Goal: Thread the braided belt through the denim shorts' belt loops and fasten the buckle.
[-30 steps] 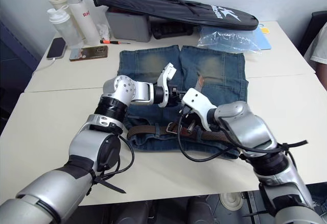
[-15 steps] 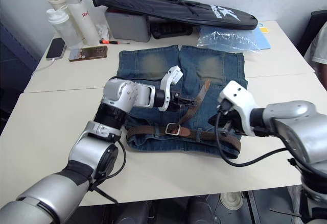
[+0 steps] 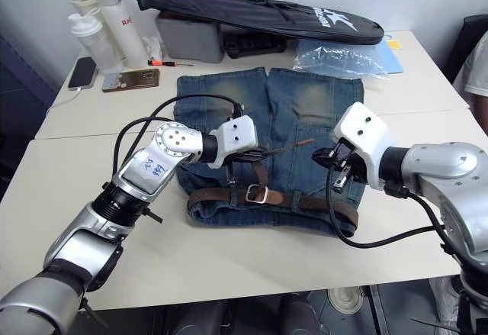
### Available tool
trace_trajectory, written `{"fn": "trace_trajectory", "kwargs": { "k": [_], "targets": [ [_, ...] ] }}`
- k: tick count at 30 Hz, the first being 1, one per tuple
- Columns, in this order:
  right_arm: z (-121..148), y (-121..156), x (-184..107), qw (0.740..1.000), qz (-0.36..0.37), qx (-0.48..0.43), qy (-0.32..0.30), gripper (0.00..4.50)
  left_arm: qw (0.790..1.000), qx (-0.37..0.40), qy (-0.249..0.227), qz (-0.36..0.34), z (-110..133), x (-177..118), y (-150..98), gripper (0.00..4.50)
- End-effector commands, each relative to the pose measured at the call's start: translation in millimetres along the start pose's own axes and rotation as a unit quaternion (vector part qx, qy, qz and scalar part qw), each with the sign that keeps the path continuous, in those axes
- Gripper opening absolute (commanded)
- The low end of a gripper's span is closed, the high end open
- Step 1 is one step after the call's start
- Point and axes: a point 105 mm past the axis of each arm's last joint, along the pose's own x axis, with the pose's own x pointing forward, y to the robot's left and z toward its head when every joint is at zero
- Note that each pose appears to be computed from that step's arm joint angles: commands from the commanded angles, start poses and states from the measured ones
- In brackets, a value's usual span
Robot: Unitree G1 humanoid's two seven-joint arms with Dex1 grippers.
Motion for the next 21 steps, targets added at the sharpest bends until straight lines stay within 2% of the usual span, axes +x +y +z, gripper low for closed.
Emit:
{"fn": "trace_trajectory", "kwargs": {
  "k": [1,5,6,8,12,13,14,21],
  "targets": [
    [0.7,28.8,7.6,0.998,0.054,-0.019,0.004,0.08,0.999,0.039,0.002,0.036,-1.5,-6.0,11.8,0.0],
    [-12.7,53.7,29.7,0.997,0.08,-0.016,0.011,0.08,0.996,0.082,0.012,0.045,-5.7,-6.6,14.2,0.0],
    [-15.4,56.2,33.7,0.997,0.077,-0.019,0.012,0.35,0.994,0.094,0.017,0.044,-8.1,-7.3,14.2,0.0],
    [-18.5,59.8,40.1,0.997,0.072,-0.031,0.01,0.98,0.993,0.111,0.024,0.041,-11.8,-8.6,13.7,0.0],
    [-26.1,57.4,52.4,0.995,0.036,-0.088,0.015,2.83,0.991,0.127,0.027,0.03,-15.6,-9.0,10.8,0.0],
    [-28.4,58.1,54.8,0.995,0.035,-0.092,0.015,3.42,0.991,0.13,0.027,0.028,-15.9,-9.0,10.2,0.0],
    [-31.8,59.1,57.9,0.994,0.033,-0.098,0.019,3.78,0.991,0.131,0.025,0.026,-16.0,-8.6,9.4,0.0],
    [-46.7,58.4,72.0,0.991,0.007,-0.129,0.028,3.78,0.99,0.134,0.026,0.018,-17.7,-7.8,9.1,0.0]
  ]
}}
